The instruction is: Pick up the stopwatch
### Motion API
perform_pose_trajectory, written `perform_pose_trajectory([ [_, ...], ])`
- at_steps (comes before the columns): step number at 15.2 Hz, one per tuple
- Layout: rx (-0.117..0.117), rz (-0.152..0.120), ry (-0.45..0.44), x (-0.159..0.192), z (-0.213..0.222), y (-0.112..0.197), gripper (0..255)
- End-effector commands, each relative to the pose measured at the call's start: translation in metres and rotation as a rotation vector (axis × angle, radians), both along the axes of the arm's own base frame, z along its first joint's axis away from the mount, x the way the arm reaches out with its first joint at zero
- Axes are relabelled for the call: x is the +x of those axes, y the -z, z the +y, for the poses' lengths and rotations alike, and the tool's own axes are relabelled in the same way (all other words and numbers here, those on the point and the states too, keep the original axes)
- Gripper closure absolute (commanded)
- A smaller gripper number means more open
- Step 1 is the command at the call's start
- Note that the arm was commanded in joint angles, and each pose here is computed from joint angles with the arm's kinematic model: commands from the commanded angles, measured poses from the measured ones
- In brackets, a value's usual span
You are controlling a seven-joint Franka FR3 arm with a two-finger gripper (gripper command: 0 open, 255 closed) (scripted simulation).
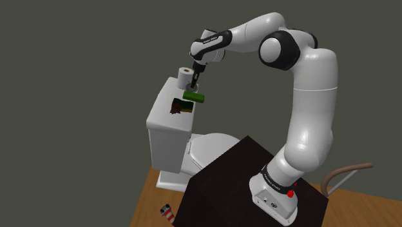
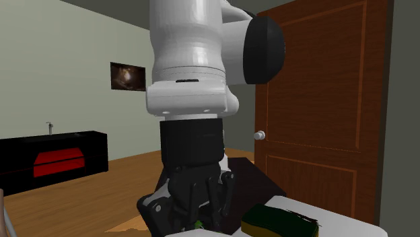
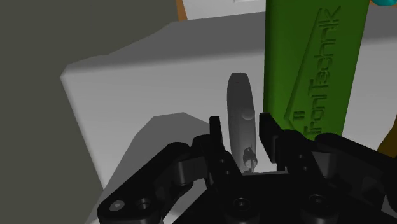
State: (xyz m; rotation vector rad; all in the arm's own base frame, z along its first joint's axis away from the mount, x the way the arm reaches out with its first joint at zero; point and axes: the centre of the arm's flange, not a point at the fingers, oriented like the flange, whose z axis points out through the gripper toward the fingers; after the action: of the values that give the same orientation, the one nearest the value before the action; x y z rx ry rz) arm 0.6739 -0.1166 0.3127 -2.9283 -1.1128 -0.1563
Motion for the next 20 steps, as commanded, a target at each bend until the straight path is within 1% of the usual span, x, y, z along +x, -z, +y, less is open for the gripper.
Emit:
perform_pose_trajectory([
  [1,0.000,0.000,0.000,0.000,0.000,0.001,255],
  [8,0.000,0.000,0.000,0.001,0.000,0.001,255],
  [20,0.000,0.000,0.000,0.001,0.000,-0.063,255],
])
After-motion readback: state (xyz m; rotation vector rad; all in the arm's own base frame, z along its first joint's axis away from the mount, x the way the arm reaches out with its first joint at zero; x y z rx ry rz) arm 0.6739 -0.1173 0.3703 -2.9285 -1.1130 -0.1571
